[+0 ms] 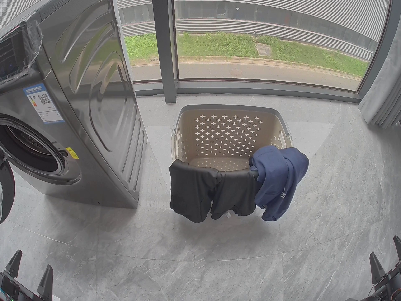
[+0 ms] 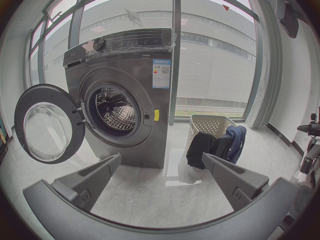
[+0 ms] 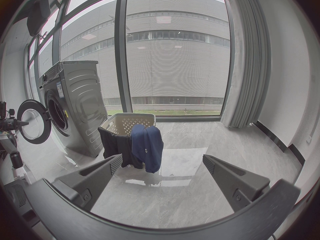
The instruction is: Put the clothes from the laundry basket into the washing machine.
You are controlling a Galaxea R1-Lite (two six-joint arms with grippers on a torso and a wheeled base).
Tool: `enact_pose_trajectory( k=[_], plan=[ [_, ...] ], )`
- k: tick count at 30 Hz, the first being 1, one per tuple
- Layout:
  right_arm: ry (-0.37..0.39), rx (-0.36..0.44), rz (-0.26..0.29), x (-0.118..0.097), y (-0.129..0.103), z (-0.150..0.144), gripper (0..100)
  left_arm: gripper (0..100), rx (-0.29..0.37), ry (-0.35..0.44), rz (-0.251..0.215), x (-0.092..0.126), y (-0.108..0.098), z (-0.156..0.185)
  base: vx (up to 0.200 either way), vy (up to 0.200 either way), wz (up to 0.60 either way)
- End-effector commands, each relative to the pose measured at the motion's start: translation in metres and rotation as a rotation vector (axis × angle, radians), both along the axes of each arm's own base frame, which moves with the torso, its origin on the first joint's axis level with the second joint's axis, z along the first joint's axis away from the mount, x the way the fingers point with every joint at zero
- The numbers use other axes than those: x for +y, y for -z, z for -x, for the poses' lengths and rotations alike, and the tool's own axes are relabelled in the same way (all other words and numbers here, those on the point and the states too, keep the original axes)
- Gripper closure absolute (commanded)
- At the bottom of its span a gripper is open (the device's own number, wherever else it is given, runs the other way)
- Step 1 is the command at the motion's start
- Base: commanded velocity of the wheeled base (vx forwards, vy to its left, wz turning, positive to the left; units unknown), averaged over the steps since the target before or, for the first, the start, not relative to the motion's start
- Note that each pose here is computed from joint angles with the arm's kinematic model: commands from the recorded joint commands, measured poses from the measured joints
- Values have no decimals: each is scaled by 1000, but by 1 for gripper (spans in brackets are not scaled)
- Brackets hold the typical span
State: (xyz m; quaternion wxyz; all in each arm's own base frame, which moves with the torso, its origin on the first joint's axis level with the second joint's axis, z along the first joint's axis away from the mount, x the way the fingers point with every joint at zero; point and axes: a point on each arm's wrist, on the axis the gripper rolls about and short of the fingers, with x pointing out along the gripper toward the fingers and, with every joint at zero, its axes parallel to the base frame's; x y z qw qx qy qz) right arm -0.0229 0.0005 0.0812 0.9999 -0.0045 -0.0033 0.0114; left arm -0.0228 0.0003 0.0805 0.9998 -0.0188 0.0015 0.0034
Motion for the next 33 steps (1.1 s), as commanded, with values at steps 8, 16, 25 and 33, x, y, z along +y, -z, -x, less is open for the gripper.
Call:
enact_pose_trajectory(
  k=[8, 16, 25, 33],
  plan=[
    [0, 2, 0, 0, 5, 0, 0, 0, 4, -1, 1, 0, 4, 0, 0, 0, 0],
    [0, 2, 0, 0, 5, 0, 0, 0, 4, -4, 4, 0, 4, 0, 0, -200, 0],
    [0, 2, 0, 0, 5, 0, 0, 0, 4, -4, 5, 0, 4, 0, 0, -156, 0],
    [0, 2, 0, 0, 5, 0, 0, 0, 4, -4, 5, 0, 4, 0, 0, 0, 0]
  ],
)
